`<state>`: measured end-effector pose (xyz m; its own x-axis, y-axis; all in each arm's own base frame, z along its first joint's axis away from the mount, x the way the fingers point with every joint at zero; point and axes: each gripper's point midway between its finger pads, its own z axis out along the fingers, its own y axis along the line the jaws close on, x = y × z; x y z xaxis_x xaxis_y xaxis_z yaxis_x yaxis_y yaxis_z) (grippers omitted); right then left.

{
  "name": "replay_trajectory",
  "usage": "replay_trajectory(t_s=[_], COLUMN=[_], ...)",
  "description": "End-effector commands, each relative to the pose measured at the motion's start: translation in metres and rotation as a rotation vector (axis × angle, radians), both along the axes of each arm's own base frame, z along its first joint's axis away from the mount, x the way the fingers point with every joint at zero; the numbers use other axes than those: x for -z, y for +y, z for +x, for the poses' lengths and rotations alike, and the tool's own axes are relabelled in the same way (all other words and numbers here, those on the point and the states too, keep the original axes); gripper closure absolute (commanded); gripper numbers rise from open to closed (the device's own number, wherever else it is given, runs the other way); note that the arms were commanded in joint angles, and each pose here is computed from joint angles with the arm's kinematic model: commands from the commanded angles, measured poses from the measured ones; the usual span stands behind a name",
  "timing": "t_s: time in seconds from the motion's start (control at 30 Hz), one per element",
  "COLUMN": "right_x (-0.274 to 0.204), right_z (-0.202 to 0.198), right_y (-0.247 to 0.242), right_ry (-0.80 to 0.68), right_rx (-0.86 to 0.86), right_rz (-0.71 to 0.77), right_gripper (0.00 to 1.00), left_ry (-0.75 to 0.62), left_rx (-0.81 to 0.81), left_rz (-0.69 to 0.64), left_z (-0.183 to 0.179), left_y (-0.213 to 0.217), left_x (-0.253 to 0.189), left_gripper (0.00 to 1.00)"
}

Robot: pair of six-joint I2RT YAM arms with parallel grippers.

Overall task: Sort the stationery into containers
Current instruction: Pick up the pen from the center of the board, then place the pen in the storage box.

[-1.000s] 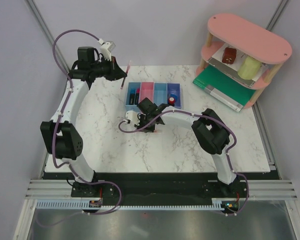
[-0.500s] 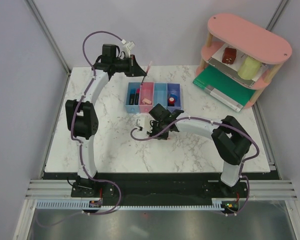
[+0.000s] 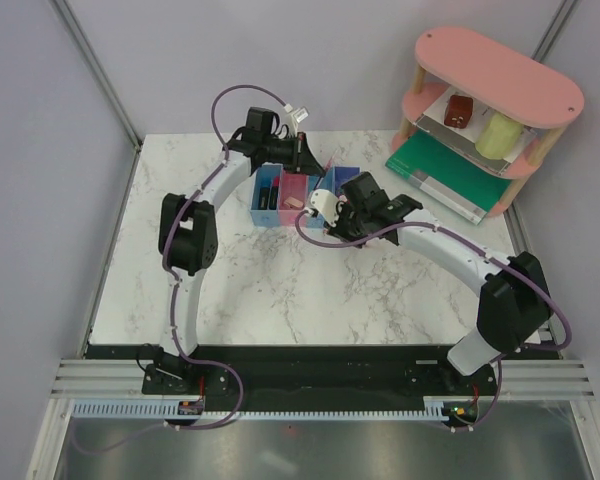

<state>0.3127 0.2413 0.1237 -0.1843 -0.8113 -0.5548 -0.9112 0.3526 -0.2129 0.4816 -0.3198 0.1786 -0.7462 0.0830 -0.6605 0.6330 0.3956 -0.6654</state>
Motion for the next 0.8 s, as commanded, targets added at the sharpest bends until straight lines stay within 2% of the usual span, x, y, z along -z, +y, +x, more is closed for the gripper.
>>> replay_trajectory(t_s=[0.0, 0.27, 0.37, 0.43, 0.47, 0.5, 0.67, 0.77], right_x=[-0.064, -0.132, -0.144, -0.145, -0.148, -0.147, -0.147, -0.149], right_z=[0.021, 0.042, 0.048, 0.050, 0.050, 0.051, 0.053, 0.054], right_y=[-0.008, -0.032, -0.038, -0.037, -0.036, -0.035, -0.034, -0.034], right_ry=[-0.125, -0.242, -0.255, -0.252, -0.254, -0.251, -0.250, -0.254], right_rx=[0.064, 0.140, 0.159, 0.162, 0.160, 0.157, 0.156, 0.160], right_rz=[0.078, 0.144, 0.167, 0.174, 0.181, 0.181, 0.182, 0.184], right_gripper=[1.00, 1.00, 1.00, 1.00, 1.00, 1.00, 1.00, 1.00], left_ry=[-0.014, -0.013, -0.008, -0.003, -0.002, -0.001, -0.018, -0.046], left_rx=[-0.024, -0.045, -0.042, -0.038, -0.036, -0.031, -0.019, 0.001], left_rz=[-0.008, 0.041, 0.047, 0.047, 0.047, 0.047, 0.042, 0.032], left_z=[0.011, 0.024, 0.028, 0.028, 0.028, 0.028, 0.026, 0.023], left_y=[-0.004, -0.006, -0.008, -0.009, -0.010, -0.010, -0.010, -0.009], left_x=[0.004, 0.039, 0.049, 0.053, 0.055, 0.057, 0.050, 0.036], left_gripper=[0.98, 0.98, 0.97, 0.81, 0.68, 0.63, 0.41, 0.36])
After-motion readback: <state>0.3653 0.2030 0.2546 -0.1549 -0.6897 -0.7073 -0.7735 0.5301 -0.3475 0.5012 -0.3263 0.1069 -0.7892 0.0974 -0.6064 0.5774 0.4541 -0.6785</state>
